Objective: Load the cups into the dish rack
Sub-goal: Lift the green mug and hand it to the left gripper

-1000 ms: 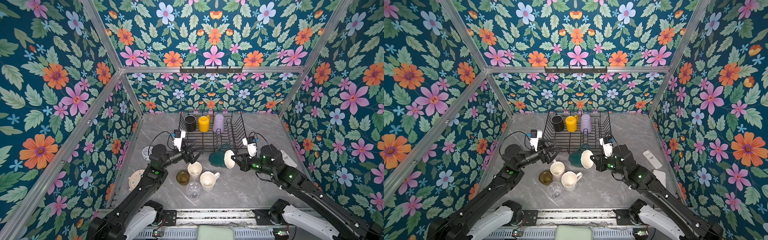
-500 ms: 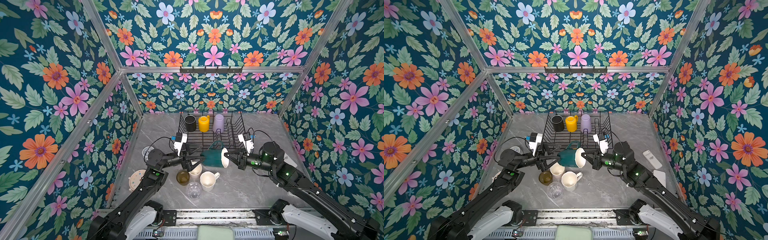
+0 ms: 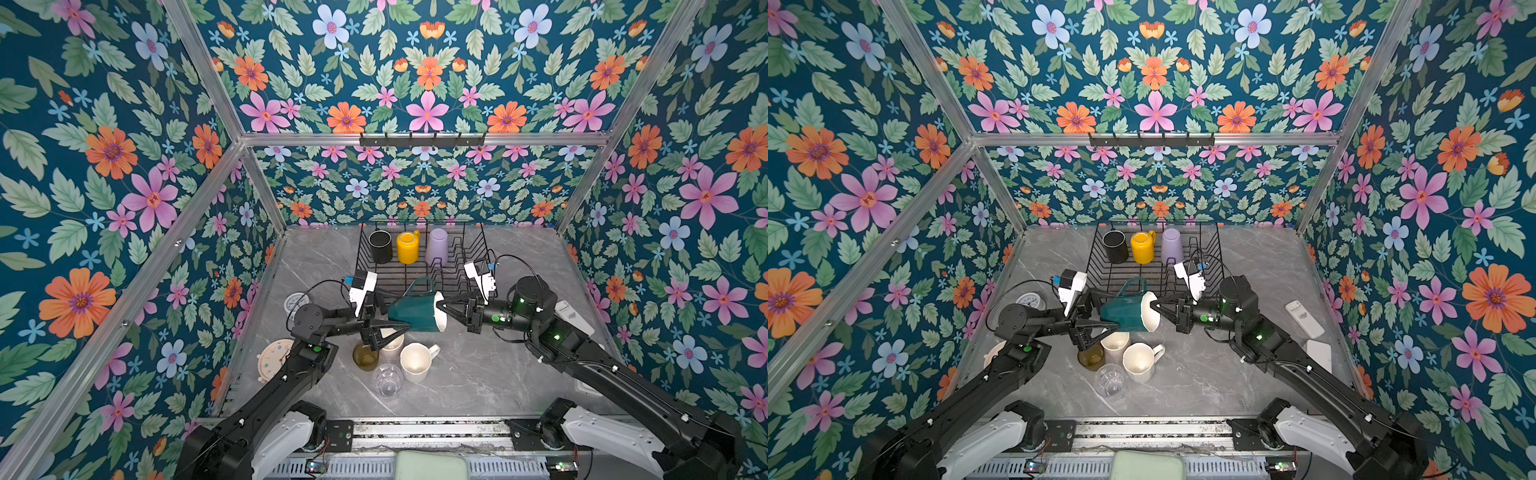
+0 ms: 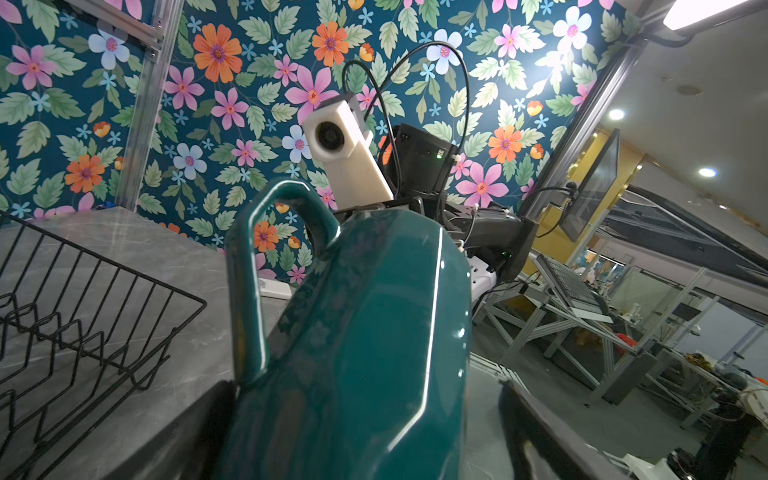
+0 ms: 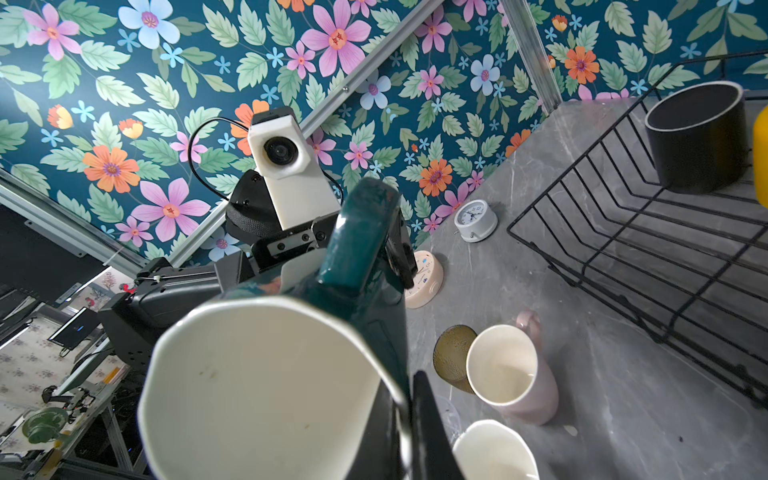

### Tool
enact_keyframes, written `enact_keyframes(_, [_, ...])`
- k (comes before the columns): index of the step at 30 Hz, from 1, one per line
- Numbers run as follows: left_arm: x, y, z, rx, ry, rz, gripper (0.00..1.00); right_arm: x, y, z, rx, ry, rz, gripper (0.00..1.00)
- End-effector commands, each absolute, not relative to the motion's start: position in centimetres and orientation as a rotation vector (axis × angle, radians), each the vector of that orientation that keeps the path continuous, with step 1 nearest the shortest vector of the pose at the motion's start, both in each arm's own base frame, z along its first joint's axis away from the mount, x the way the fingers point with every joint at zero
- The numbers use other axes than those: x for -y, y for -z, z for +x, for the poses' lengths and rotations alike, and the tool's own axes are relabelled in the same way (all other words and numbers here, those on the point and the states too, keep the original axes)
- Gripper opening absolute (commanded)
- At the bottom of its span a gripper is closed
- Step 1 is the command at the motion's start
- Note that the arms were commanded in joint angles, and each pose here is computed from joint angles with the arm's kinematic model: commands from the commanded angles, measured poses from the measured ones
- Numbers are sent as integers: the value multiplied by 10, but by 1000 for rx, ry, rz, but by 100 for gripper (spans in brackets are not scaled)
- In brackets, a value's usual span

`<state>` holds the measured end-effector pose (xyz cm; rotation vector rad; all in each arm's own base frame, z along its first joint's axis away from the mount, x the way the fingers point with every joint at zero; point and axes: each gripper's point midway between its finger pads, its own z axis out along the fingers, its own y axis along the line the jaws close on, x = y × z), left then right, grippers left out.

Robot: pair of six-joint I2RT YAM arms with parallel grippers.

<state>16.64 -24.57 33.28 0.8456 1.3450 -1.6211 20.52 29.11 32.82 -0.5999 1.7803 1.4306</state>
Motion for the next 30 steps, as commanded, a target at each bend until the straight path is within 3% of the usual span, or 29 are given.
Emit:
enact_keyframes(1, [244, -344, 157, -1271, 1633, 888, 100, -296, -365, 201, -1601, -1482, -653, 0])
enact_keyframes(30, [244, -354, 149, -1200, 1700, 898, 93, -318, -354, 214, -1588, -1560, -638, 0])
